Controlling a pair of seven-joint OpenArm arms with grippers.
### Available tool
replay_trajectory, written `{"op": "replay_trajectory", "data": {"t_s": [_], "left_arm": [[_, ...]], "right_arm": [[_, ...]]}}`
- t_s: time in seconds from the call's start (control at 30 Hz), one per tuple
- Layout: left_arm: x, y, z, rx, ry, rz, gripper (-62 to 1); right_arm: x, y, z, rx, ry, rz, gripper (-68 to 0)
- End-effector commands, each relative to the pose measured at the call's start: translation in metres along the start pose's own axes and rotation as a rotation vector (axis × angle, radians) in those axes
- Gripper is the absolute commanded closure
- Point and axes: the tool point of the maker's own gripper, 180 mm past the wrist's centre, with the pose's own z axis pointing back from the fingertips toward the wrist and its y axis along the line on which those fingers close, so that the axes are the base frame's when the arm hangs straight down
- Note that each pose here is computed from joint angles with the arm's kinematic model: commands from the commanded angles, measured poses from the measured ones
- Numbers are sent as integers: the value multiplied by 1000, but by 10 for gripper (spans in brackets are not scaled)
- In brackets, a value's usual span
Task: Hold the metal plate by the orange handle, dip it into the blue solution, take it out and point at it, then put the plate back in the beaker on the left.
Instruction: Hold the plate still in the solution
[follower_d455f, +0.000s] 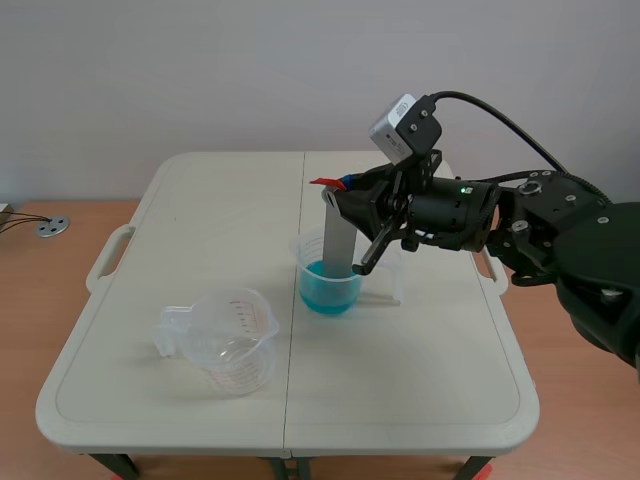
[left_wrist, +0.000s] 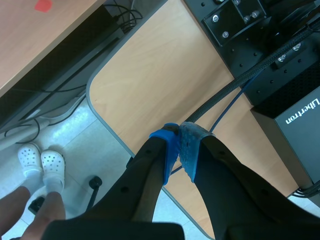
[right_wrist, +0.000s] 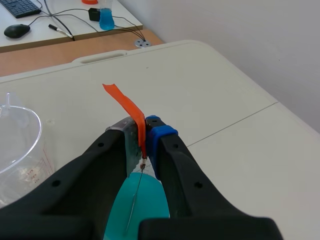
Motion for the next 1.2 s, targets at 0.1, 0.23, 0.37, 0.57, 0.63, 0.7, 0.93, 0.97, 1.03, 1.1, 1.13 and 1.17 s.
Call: {"op": "replay_trajectory", "data": {"t_s": [0.1,0.23,0.37,0.57,0.63,0.7,0.93,0.97,1.03,1.1,1.13,1.17], "left_arm": [[4,-1,0,-1,-17,10,-19],[4,-1,0,-1,-17,10,-19],[4,-1,0,-1,-17,10,-19],[4,-1,0,-1,-17,10,-19],[4,-1,0,-1,-17,10,-19],[4,-1,0,-1,-17,10,-19],[4,-1,0,-1,-16,10,-19],[4,-1,0,-1,-17,10,-19],[4,-1,0,-1,-17,10,-19],[4,-1,0,-1,-17,10,-19],[4,-1,0,-1,-17,10,-19],[4,-1,0,-1,-17,10,-19]], "right_arm": [[7,-6,0,-5,-12,17,-13],[7,-6,0,-5,-13,17,-13],[7,-6,0,-5,-13,17,-13],[7,-6,0,-5,-13,17,-13],[7,-6,0,-5,-13,17,-13],[8,-6,0,-5,-15,17,-13],[13,-10,-1,-7,-26,26,-13],[14,-10,-2,-7,-28,28,-13],[15,-11,-2,-8,-29,30,-13],[14,-11,-2,-8,-29,30,-13],[14,-11,-2,-8,-29,30,-13],[14,-11,-2,-7,-28,29,-13]]}}
